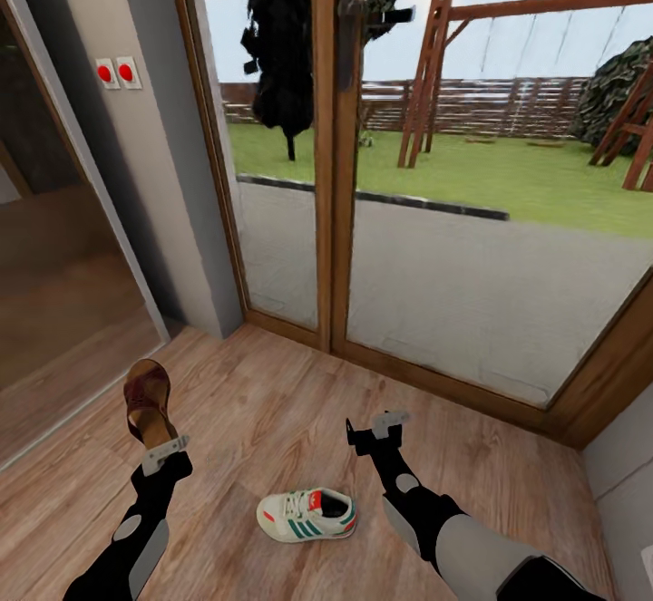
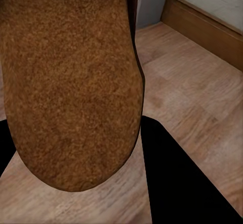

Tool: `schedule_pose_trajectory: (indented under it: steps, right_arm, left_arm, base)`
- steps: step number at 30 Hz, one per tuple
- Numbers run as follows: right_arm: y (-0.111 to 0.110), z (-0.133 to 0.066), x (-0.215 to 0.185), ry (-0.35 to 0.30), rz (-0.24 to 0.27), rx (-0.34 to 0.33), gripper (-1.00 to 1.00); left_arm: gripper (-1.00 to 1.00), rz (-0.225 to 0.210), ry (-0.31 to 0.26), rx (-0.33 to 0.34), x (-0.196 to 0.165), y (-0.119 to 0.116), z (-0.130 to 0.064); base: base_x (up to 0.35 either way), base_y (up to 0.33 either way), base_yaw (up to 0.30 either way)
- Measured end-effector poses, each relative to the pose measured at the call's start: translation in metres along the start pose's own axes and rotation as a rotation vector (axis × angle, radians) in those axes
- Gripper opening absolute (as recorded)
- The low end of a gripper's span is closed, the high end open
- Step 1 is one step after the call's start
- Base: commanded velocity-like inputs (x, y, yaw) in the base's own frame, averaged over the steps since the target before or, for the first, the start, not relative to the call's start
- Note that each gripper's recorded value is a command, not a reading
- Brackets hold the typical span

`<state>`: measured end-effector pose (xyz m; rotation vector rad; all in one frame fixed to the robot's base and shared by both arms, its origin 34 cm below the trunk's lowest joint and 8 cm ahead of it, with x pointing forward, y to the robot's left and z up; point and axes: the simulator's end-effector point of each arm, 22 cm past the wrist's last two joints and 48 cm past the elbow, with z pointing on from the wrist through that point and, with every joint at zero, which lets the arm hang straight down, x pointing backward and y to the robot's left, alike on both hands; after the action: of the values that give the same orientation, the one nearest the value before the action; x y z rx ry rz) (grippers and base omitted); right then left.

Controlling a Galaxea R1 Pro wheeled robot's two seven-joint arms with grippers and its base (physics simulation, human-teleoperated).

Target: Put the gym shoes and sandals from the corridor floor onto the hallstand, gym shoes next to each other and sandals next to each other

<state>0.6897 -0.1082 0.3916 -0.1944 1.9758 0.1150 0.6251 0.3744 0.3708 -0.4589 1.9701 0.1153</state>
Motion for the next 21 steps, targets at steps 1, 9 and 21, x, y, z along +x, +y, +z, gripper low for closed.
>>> schedule_pose_trajectory:
  steps: [1, 9, 21]
  right_arm:
    - [0.0000, 0.0000, 0.0000, 0.000, 0.000, 0.000, 1.00]
    - [0.0000, 0.0000, -0.0002, 0.000, 0.000, 0.000, 1.00]
    - [0.0005, 0.0001, -0.0006, -0.001, 0.000, -0.002, 1.00]
  left_arm:
    - [-1.00, 0.000, 0.000, 0.000, 0.0000, 0.0000, 0.0000]
    - [-1.00, 0.000, 0.001, 0.000, 0.0007, 0.0002, -0.0001]
    - [-1.00, 0.003, -0.014, 0.009, -0.0067, -0.0035, 0.0010]
  base:
    - [0.003, -0.020, 0.005]
    - [0.001, -0.103, 0.001]
    - [0.000, -0.012, 0.000]
